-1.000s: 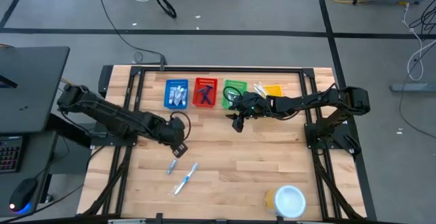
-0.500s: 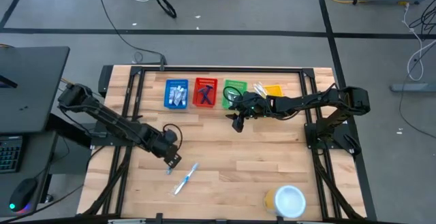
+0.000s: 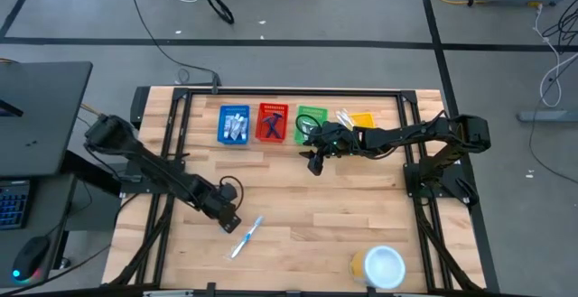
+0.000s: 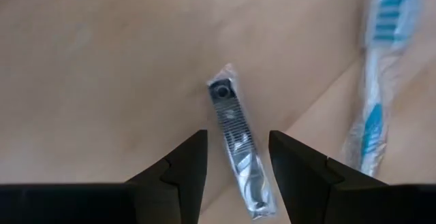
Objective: Pick & Place Travel size toiletries
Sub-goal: Put the silver nail cutter into the green bin
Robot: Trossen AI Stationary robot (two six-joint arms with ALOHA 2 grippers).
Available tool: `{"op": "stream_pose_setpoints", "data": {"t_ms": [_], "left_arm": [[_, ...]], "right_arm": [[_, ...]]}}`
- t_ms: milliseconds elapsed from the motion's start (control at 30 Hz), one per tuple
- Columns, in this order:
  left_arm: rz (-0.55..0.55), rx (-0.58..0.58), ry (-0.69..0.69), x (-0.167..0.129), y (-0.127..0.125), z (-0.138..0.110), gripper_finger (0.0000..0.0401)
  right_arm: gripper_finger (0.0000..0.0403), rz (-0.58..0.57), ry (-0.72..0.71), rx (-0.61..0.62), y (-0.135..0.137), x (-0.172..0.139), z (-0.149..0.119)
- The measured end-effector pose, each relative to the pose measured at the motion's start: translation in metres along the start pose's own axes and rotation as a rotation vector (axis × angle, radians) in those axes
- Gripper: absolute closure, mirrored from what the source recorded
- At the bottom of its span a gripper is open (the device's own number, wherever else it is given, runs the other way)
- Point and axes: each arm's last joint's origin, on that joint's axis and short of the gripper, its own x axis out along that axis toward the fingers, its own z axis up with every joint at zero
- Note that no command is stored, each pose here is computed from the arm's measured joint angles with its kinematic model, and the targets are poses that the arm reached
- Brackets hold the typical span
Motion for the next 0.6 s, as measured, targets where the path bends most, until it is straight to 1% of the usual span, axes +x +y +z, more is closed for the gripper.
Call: {"op": "stream_pose_setpoints", "data": {"t_ms": [67,167,200,367,500,600], "left_arm": [[0.005,0.005,0.024,0.0067,-0.0018,-0.0005,0.0234],[0.027,0.053,0.044,0.0121,-0.0019,-0.0008,0.0234],[0.038,0.073,0.046,0.0127,-0.0015,-0.001,0.0234],[0.056,0.09,0.026,0.0133,0.0002,0.0007,0.0241],[0.067,0.115,0.021,0.0136,0.0015,0.0011,0.0276],[0.076,0.111,0.01,0.0136,0.0022,0.0014,0.031]], "right_arm": [[0.0205,0.0,0.0,-0.001,0.0,0.0,0.0],[0.0205,0.0,0.0,-0.001,0.0,0.0,0.0001],[0.0205,0.0,0.0,-0.001,0.0,0.0,0.0001],[0.0205,0.0,0.0,-0.001,0.0,0.0,0.0001],[0.0205,-0.001,0.012,-0.002,-0.0002,0.0,-0.0011],[0.0205,-0.011,0.075,-0.007,-0.0014,-0.0011,-0.0068]]}}
